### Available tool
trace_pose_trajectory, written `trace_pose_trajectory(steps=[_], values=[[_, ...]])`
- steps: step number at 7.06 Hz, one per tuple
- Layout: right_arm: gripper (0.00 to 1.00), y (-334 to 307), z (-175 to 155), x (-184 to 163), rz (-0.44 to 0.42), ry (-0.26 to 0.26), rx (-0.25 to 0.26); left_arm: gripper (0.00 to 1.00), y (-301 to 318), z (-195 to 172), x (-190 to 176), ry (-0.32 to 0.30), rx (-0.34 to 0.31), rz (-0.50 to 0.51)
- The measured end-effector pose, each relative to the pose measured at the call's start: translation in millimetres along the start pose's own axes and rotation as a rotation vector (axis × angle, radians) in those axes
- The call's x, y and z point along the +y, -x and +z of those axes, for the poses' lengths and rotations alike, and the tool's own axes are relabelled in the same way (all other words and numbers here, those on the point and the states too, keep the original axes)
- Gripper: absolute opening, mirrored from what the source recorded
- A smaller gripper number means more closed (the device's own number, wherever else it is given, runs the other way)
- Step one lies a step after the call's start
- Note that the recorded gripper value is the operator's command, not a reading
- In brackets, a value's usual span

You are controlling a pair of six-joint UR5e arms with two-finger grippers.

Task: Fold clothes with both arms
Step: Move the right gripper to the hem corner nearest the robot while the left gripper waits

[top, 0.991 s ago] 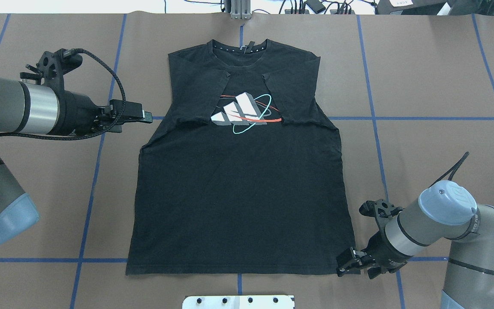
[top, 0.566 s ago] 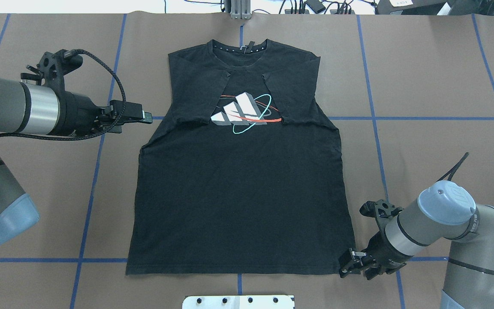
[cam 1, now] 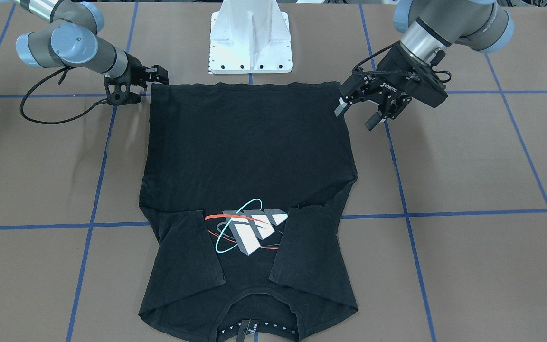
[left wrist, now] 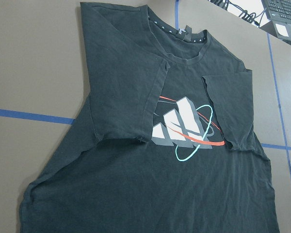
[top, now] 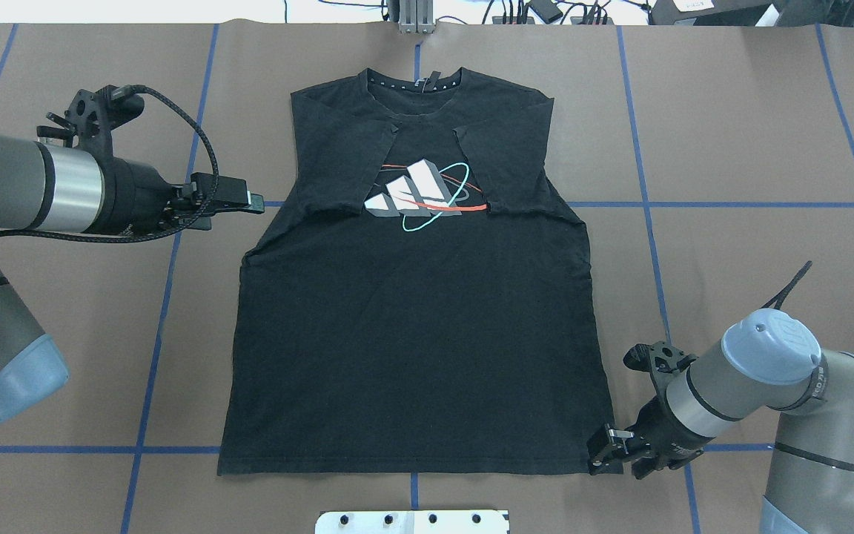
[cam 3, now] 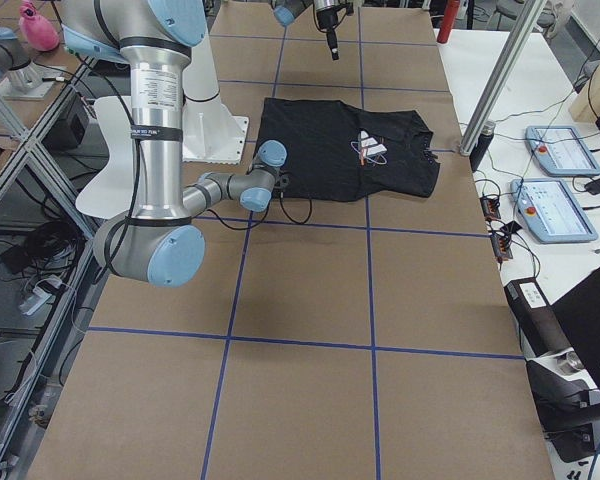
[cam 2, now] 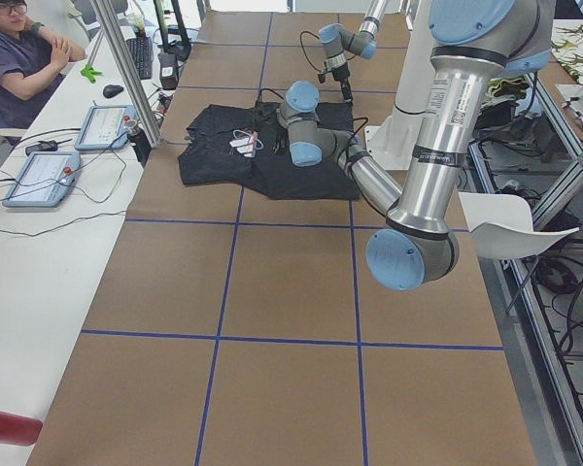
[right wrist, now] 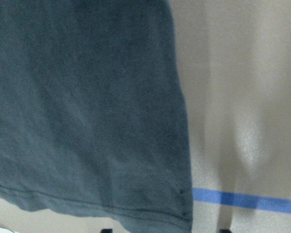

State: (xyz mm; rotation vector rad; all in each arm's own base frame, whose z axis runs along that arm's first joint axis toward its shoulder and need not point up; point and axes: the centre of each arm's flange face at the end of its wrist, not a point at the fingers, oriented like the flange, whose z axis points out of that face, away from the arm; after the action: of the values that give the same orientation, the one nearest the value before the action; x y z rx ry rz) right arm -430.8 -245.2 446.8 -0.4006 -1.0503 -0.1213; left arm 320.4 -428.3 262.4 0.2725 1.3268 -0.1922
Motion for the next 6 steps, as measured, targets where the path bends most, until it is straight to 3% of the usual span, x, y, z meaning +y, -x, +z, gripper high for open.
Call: trace_pose_trajectory(steps=[2,5,6], values=[[0.45,0.0,-0.5,-1.4,0.003,-0.003,0.001,0.99,0.5,0.2,0.0,0.000,-0.001,0.000],[0.00,1.3,-1.2,-2.5,0.006,-0.008,0.003,0.99,1.4,0.9,-0.1,0.001,-0.004,-0.001],[0.00,2.3,-2.4,-2.6,0.004,-0.008,0.001,0.99,2.1,1.3,-0.2,0.001,-0.005,-0.002]])
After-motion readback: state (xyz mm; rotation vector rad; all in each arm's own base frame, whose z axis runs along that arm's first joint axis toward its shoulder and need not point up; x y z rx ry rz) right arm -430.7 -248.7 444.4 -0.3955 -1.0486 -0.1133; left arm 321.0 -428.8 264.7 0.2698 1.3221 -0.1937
